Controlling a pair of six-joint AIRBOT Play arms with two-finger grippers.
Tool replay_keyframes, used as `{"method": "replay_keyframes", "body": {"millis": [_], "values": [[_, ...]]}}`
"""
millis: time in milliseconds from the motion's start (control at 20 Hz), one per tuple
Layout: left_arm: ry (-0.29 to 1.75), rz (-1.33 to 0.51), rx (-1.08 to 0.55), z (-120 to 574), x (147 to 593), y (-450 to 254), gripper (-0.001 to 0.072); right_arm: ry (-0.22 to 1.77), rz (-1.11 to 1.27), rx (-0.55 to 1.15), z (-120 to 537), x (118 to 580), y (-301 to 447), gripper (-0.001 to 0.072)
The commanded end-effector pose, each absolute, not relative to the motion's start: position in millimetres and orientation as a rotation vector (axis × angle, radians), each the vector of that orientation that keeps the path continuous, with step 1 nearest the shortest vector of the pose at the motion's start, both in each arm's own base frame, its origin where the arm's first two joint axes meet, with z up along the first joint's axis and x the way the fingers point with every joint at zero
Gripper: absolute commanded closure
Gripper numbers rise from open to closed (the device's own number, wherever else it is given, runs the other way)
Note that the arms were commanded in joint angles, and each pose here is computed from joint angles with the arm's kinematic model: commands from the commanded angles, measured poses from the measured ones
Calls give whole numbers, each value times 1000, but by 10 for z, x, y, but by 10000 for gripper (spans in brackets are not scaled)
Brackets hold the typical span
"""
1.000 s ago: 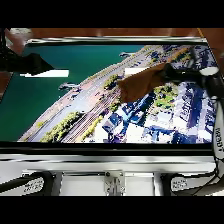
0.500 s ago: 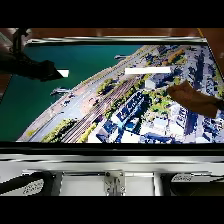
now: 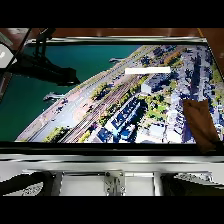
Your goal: Fold the shirts.
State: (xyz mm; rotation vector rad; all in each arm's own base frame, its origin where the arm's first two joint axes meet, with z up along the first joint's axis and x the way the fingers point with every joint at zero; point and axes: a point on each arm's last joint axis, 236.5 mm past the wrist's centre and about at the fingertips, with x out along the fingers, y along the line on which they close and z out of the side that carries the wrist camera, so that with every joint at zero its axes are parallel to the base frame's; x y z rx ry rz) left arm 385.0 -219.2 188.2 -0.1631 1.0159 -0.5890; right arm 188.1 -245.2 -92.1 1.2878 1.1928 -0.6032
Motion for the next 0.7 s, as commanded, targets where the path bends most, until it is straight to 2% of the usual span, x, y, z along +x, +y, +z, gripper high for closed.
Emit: {"method": "replay_keyframes", "body": {"millis": [0, 350, 400, 500, 650], "values": [[1007, -578, -145, 1861, 3863, -2253, 675, 1245, -689, 1305, -1050, 1484, -2156, 634], [1004, -557, -123, 1839, 3887, -2203, 675, 1218, -825, 1232, -917, 1304, -2255, 634], [1004, -557, -122, 1838, 3888, -2202, 675, 1208, -839, 1223, -907, 1298, -2287, 573], [1004, -558, -121, 1838, 3887, -2202, 675, 1236, -802, 1205, -876, 1282, -2231, 45], [1011, -559, -117, 1828, 3869, -2198, 675, 1256, -805, 1136, -627, 1221, -2310, 33]]}}
